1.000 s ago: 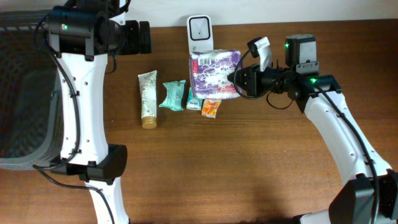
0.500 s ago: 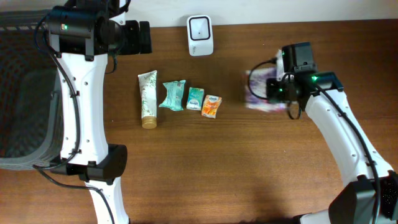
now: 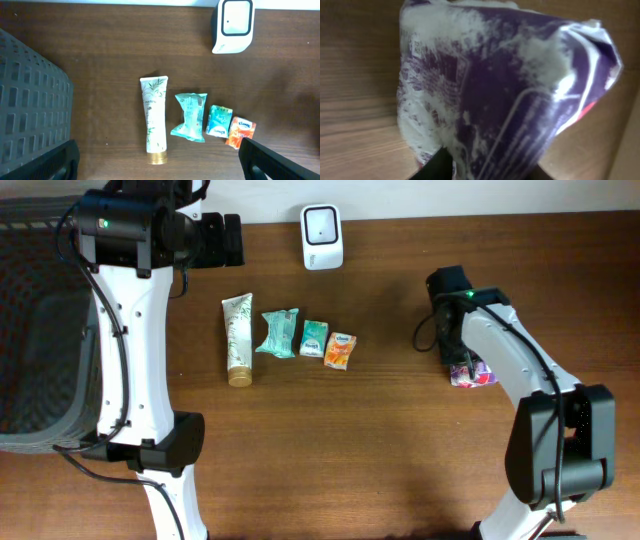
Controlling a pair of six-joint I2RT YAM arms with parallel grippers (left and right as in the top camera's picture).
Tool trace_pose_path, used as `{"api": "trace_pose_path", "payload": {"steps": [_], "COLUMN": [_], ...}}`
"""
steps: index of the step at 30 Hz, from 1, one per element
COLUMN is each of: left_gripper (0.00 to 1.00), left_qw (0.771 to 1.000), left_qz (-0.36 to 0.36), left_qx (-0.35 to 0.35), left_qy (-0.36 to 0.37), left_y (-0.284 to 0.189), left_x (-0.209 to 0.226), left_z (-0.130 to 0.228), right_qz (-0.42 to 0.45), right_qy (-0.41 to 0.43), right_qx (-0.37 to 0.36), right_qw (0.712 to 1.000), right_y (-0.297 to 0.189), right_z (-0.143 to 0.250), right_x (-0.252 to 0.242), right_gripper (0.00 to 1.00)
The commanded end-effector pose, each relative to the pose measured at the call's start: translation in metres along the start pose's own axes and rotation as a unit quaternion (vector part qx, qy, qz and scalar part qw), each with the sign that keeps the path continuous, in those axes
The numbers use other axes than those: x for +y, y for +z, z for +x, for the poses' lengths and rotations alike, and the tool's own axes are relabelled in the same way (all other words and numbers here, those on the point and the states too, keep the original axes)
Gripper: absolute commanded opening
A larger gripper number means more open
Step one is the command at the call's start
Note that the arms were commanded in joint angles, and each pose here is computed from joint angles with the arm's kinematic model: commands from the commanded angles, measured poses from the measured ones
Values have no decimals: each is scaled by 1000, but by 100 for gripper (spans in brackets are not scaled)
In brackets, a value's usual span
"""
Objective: Scan the item barcode
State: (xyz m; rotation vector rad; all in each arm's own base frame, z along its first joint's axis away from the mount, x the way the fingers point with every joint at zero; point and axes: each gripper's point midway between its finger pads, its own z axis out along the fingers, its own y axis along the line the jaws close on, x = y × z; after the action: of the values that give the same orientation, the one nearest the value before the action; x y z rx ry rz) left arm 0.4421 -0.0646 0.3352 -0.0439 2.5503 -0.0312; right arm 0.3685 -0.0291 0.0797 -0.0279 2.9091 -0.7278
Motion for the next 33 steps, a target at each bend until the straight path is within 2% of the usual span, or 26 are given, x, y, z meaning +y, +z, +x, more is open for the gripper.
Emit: {"api": "trace_pose_path", "payload": {"steps": [1,2,3,5,8,10,13,15,17,18,19,21,24,26,30,31,32,33], "left_gripper": [99,99,99,99,99,99,99,99,99,99,99,99,99,99,99,99,99,99], "left_qw": [1000,1000,1000,1000,1000,1000,1000,1000,1000,1000,1000,1000,1000,1000,1000,1000,1000,1000], "left_qz": [-1,-1,-1,-1,-1,-1,-1,-1,-1,-1,-1,-1,-1,-1,-1,-1,-1,-1], "left_qx": [-2,-2,-2,-1,-2,-2,-2,-2,-1,-2,-2,-2,-2,-2,-2,-2,-2,-2], "left_qy": [0,0,0,0,0,0,0,0,0,0,0,0,0,0,0,0,0,0], "left_y": [-2,-2,-2,-2,-2,-2,-2,-2,-2,-2,-2,-2,-2,-2,-2,-2,-2,-2], "left_x": [2,2,2,2,2,2,2,2,2,2,2,2,2,2,2,2,2,2], "left_z": [0,0,0,0,0,0,0,0,0,0,0,0,0,0,0,0,0,0], "right_qz": [-94,-139,-186,-243,-236,-213,-203,-278,-350,-378,-399,-450,-504,-504,-504,-505,-506,-511], "right_qy": [-3,-14,-25,-39,-32,-14,36,24,16,23,37,68,71,75,90,90,90,89], "right_qx": [-47,-66,-86,-134,-169,-150,-85,-53,-45,-41,-34,-22,-31,-35,-37,-35,-32,-30], "right_qw": [994,988,978,960,956,965,975,959,936,925,916,890,860,860,858,858,857,855], "right_y": [-34,-54,-77,-125,-158,-150,-112,-92,-82,-75,-67,-38,-16,-3,14,16,16,14], "right_z": [-23,-32,-41,-61,-78,-77,-64,-53,-46,-42,-38,-31,-25,-20,-14,-12,-10,-10], "right_x": [56,79,101,125,112,86,36,17,12,10,9,19,52,65,77,79,80,83], "right_gripper": [60,78,83,89,96,100,100,100,96,89,76,75,76,82,80,74,52,39]}}
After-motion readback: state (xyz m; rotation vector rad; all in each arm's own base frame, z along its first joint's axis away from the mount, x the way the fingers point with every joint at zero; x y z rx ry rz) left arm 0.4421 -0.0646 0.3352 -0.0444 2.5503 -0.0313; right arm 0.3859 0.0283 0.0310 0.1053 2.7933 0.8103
